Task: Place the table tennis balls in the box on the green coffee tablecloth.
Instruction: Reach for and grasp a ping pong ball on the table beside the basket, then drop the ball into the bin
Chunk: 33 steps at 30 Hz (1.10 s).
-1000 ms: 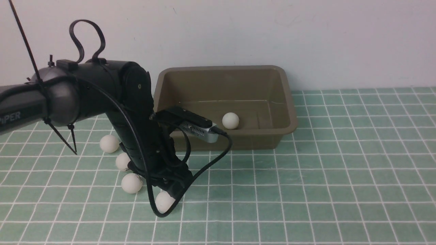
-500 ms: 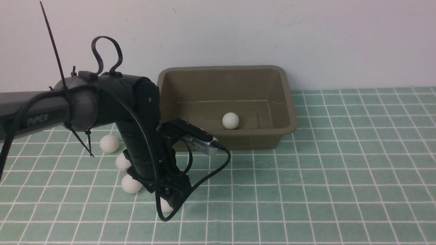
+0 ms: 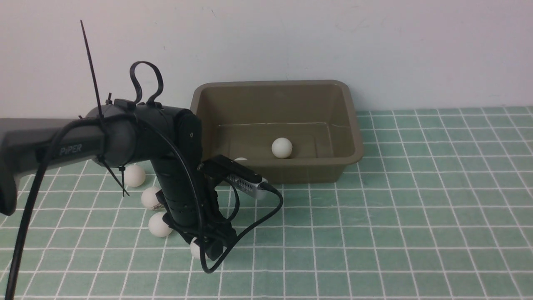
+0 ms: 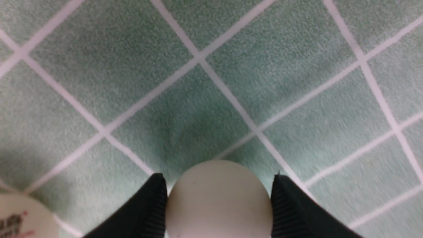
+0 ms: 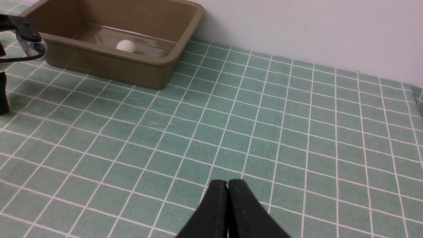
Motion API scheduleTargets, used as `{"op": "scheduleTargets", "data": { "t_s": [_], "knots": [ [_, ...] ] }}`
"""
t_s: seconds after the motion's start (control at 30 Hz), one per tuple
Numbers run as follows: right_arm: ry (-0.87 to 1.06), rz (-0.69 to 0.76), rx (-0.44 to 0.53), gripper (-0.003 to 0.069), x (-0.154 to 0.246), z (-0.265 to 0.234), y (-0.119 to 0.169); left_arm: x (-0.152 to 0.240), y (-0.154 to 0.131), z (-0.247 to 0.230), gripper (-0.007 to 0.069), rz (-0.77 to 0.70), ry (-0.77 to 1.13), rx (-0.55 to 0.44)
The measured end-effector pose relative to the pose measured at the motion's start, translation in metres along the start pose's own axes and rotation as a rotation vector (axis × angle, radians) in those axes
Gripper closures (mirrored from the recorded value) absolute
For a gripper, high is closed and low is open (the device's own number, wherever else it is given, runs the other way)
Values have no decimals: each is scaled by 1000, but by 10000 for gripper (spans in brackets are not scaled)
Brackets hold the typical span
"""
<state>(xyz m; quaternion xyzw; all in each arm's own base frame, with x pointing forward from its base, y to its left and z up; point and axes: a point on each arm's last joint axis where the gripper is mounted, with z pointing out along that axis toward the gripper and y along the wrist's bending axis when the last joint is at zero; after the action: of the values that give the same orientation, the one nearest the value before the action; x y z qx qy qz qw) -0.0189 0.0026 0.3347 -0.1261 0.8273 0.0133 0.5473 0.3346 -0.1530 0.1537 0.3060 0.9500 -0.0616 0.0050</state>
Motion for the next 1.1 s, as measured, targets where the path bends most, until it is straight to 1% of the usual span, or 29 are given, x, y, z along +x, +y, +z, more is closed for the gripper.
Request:
{"op": "scheduleTargets", "data": {
  "t_s": [0.1, 0.17, 0.2, 0.5, 0.6, 0.7, 0.77, 0.87, 1.0, 1.1],
  "knots": [
    [0, 0, 0, 673, 0, 0, 0, -2, -1, -9, 271, 5, 37, 14],
    [1, 0, 0, 673, 0, 0, 0, -6, -3, -24, 271, 15, 73, 31],
    [1, 0, 0, 673, 0, 0, 0, -12, -3, -35, 271, 21, 62, 31],
    [1, 0, 0, 673, 0, 0, 0, -39, -8, -113, 271, 58, -183, -14],
    [1, 0, 0, 673, 0, 0, 0, -46, -7, -131, 271, 97, -236, -51],
    [1, 0, 0, 673, 0, 0, 0, -56, -2, -132, 271, 138, -309, -107],
    [1, 0, 0, 673, 0, 0, 0, -68, 3, -126, 271, 191, -376, -159],
    [1, 0, 0, 673, 0, 0, 0, -80, 9, -114, 267, 247, -427, -203],
    [1, 0, 0, 673, 0, 0, 0, -96, 16, -95, 196, 268, -499, -243],
    [1, 0, 0, 673, 0, 0, 0, -103, 20, -81, 162, 254, -503, -250]
  ]
}}
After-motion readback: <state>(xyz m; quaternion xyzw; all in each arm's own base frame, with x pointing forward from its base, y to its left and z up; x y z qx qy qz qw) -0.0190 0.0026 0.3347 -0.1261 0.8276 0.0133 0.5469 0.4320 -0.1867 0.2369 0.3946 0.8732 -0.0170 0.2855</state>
